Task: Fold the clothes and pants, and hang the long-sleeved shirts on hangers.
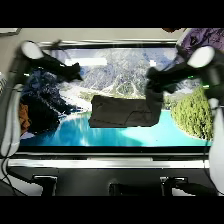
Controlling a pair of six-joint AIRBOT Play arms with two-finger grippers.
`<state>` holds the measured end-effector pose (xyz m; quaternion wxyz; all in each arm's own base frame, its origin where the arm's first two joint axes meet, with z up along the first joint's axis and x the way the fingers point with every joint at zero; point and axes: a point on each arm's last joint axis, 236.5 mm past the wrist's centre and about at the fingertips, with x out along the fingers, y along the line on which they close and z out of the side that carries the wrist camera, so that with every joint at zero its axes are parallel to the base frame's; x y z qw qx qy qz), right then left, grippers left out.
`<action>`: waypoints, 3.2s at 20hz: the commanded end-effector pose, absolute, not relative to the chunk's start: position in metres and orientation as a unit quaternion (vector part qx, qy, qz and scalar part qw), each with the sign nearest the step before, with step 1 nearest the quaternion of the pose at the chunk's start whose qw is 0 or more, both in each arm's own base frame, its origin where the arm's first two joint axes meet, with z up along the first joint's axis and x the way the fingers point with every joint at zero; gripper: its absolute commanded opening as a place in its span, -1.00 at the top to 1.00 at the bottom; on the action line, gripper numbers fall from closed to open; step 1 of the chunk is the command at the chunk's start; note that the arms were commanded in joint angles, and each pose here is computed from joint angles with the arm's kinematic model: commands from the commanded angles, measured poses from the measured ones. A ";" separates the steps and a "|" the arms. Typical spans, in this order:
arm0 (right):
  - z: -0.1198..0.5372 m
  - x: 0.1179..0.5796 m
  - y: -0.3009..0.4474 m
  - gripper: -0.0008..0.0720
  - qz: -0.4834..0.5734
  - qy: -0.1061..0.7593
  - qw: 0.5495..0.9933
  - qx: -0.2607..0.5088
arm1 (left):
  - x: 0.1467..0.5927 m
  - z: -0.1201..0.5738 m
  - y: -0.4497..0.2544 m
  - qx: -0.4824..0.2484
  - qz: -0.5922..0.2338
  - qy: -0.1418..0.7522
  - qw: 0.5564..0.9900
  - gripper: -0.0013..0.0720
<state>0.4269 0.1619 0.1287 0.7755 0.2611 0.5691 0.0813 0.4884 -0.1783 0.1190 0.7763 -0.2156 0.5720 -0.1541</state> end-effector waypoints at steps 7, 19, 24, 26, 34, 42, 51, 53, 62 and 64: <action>0.052 0.411 0.332 0.89 0.111 0.602 0.741 0.275 | 0.476 0.158 -0.057 -0.229 -0.076 0.550 0.800 0.92; 0.019 0.435 0.371 0.89 0.124 0.575 0.746 0.310 | 0.474 0.149 -0.058 -0.226 -0.077 0.559 0.794 0.92; 0.026 0.439 0.388 -0.04 0.175 0.559 0.749 0.310 | 0.474 0.149 -0.058 -0.220 -0.081 0.559 0.796 0.92; 0.046 0.434 0.400 -0.09 0.229 0.544 0.751 0.297 | 0.474 0.149 -0.058 -0.220 -0.081 0.558 0.796 0.92; 0.110 0.457 0.254 -0.59 0.207 0.530 0.784 0.249 | 0.474 0.149 -0.058 -0.220 -0.081 0.558 0.796 0.92; 0.009 0.438 0.069 -0.65 0.149 0.584 0.705 0.374 | 0.474 0.149 -0.057 -0.221 -0.080 0.558 0.796 0.92; -0.092 0.419 0.129 -0.49 0.189 0.629 0.644 0.392 | 0.474 0.149 -0.058 -0.221 -0.082 0.559 0.795 0.91; -0.103 0.419 0.138 -0.33 0.188 0.634 0.643 0.387 | 0.474 0.149 -0.058 -0.221 -0.082 0.559 0.795 0.91; -0.046 0.471 0.143 0.89 0.200 0.575 0.672 0.422 | 0.474 0.149 -0.058 -0.221 -0.082 0.559 0.795 0.91; -0.013 0.502 0.121 0.89 0.183 0.551 0.705 0.408 | 0.474 0.148 -0.058 -0.221 -0.082 0.559 0.795 0.91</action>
